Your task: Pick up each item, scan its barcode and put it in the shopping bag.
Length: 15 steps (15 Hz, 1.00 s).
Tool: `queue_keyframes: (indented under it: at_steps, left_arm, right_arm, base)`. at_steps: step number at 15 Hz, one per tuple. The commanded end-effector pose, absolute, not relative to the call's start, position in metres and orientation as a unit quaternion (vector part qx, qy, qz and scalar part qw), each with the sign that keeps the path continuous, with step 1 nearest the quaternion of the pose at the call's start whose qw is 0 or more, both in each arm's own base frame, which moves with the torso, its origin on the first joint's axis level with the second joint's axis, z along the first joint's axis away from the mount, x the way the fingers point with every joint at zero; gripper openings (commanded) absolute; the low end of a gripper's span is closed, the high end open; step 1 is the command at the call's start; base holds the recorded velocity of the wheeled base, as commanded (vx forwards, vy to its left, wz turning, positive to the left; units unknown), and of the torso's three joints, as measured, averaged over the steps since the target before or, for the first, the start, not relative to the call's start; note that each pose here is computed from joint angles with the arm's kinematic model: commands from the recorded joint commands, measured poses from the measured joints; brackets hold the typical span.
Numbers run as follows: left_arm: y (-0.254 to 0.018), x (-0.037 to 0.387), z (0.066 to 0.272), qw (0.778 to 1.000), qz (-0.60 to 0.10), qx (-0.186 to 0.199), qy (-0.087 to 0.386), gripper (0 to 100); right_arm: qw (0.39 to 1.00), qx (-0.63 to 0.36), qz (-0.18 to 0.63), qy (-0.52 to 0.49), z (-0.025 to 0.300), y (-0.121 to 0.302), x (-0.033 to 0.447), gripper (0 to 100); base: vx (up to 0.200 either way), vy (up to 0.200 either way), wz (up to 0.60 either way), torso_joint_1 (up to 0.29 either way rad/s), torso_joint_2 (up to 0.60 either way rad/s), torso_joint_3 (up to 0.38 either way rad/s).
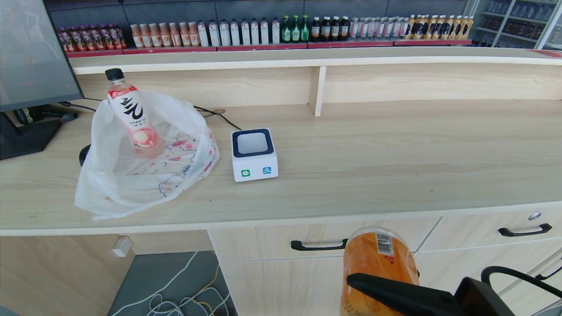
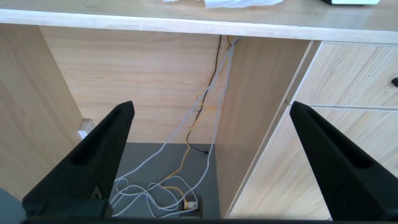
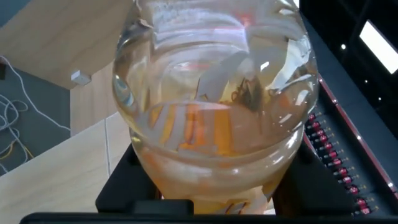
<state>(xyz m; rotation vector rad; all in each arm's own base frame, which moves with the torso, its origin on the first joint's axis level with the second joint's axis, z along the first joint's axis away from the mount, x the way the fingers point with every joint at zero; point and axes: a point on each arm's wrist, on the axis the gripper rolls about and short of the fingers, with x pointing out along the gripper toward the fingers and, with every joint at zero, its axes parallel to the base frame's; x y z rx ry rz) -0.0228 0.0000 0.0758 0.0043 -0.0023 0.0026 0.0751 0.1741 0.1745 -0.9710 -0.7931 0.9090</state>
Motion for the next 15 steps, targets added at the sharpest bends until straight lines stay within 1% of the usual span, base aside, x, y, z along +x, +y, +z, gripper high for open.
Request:
queue_keyframes:
  at_steps: [1,3,5,7,9,13,15]
  left_arm:
    - [0.0,-0.023,0.076,1.0,0.002,0.002,-0.002,100]
    - [0.0,-0.023,0.076,1.0,0.002,0.002,-0.002,100]
    - [0.0,-0.023,0.076,1.0,0.002,0.002,-0.002,100]
    - [0.0,-0.023,0.076,1.0,0.001,0.002,-0.002,100]
    - [0.0,-0.023,0.076,1.0,0.002,0.002,-0.002,100]
    - [0.0,-0.023,0.076,1.0,0.002,0.002,-0.002,100]
    - [0.0,-0.023,0.076,1.0,0.002,0.002,-0.002,100]
  right_arm:
    - [0.712,-0.441,0.403,-0.368,0.178,0.174,0.074,0]
    - [0.705,-0.443,0.412,-0.371,0.176,0.175,0.073,0]
    - [0.682,-0.438,0.434,-0.393,0.176,0.178,0.072,0]
    - [0.668,-0.452,0.429,-0.408,0.177,0.179,0.071,0]
    - [0.631,-0.492,0.411,-0.438,0.175,0.178,0.07,0]
    - [0.587,-0.509,0.43,-0.46,0.165,0.18,0.069,0]
    - [0.564,-0.533,0.409,-0.48,0.166,0.179,0.069,0]
  base:
    - [0.0,0.0,0.0,0.0,0.0,0.0]
    - [0.0,0.0,0.0,0.0,0.0,0.0]
    - [0.0,0.0,0.0,0.0,0.0,0.0]
    - [0.0,0.0,0.0,0.0,0.0,0.0]
    - [0.0,0.0,0.0,0.0,0.0,0.0]
    - [0.0,0.0,0.0,0.0,0.0,0.0]
    - [0.0,0.0,0.0,0.0,0.0,0.0]
